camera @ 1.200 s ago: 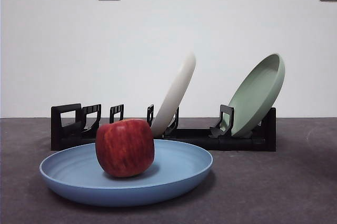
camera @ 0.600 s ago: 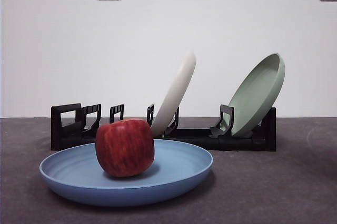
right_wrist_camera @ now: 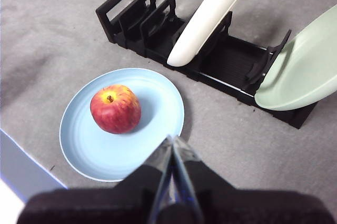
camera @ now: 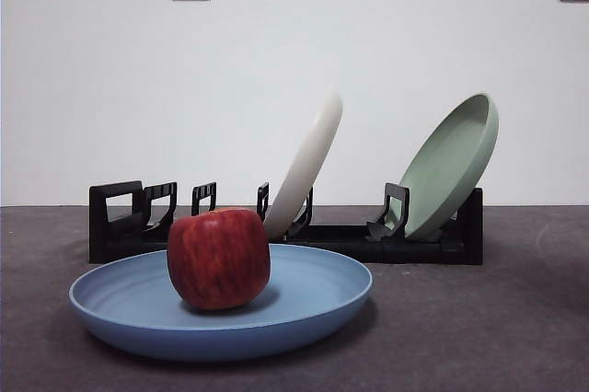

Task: Take the blue plate from the plate rack,put the plate on the table,take the apple from the table,put the apple in the plate

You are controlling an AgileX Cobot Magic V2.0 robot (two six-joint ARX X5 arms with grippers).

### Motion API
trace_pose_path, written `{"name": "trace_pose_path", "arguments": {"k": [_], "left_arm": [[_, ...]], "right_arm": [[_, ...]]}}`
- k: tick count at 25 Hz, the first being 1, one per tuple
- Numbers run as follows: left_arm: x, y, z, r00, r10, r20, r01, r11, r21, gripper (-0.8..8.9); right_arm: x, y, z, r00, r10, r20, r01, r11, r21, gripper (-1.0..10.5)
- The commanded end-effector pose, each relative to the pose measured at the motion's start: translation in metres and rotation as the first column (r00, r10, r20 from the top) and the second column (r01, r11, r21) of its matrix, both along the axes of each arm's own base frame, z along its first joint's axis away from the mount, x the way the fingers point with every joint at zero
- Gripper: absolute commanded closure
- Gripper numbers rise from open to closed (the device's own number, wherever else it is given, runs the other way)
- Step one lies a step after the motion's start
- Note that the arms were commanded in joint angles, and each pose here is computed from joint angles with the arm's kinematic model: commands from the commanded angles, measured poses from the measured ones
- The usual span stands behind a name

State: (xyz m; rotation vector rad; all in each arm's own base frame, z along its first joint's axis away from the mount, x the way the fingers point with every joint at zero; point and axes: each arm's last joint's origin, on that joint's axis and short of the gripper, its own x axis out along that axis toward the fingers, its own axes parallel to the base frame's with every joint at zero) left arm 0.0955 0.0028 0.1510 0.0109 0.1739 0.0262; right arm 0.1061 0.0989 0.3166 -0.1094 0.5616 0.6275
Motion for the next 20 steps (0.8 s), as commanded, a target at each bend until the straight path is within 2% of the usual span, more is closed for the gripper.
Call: {"name": "trace_pose_path", "arguments": {"k": [1,2,4,6,8,10,12,16,20], "left_arm": [[0.001,0.0,-0.004,1.0,0.005,-0.007,-0.005,1.0,-0.011,8.14],[0.001,0.0,-0.004,1.0,0.005,-0.008,-0.005,1.0,-0.011,8.14],[0.001,0.0,-0.004,1.0,0.004,-0.008,-0.005,1.0,-0.011,8.14],[0.001,0.0,-0.004,1.0,0.005,-0.008,-0.005,1.0,-0.011,8.14],[0.001,0.0,-0.004,1.0,0.005,-0.008,-0.005,1.0,-0.01,8.14],[0.001,0.0,-0.004,1.0,0.006,-0.007,-0.006,1.0,-0.011,8.14],[0.001,0.0,-0.004,1.0,0.005,-0.008,-0.005,1.0,-0.011,8.14],[0.001,0.0,-0.004,1.0,0.005,-0.007,-0.005,1.0,-0.011,8.14],[0.001,0.0,-0.004,1.0,0.005,-0.007,-0.005,1.0,-0.011,8.15]], "right_arm": [[0.002,-0.012,0.002,0.993,-0.053,0.11,0.064,0.994,-0.091,9.5],[0.005,-0.017,0.001,0.987,-0.084,0.135,0.099,0.989,-0.106,9.5],[0.012,-0.038,-0.002,0.955,-0.228,0.19,0.242,0.969,-0.052,9.5],[0.011,-0.059,-0.008,0.891,-0.37,0.264,0.37,0.928,0.05,9.5],[0.002,-0.076,-0.02,0.813,-0.47,0.345,0.452,0.882,0.137,9.5],[-0.009,-0.088,-0.038,0.739,-0.55,0.389,0.524,0.832,0.181,9.5],[-0.015,-0.094,-0.059,0.708,-0.586,0.394,0.564,0.805,0.184,9.5],[-0.017,-0.095,-0.087,0.707,-0.586,0.395,0.57,0.803,0.172,9.5],[-0.013,-0.093,-0.109,0.717,-0.541,0.439,0.507,0.837,0.203,9.5]]}}
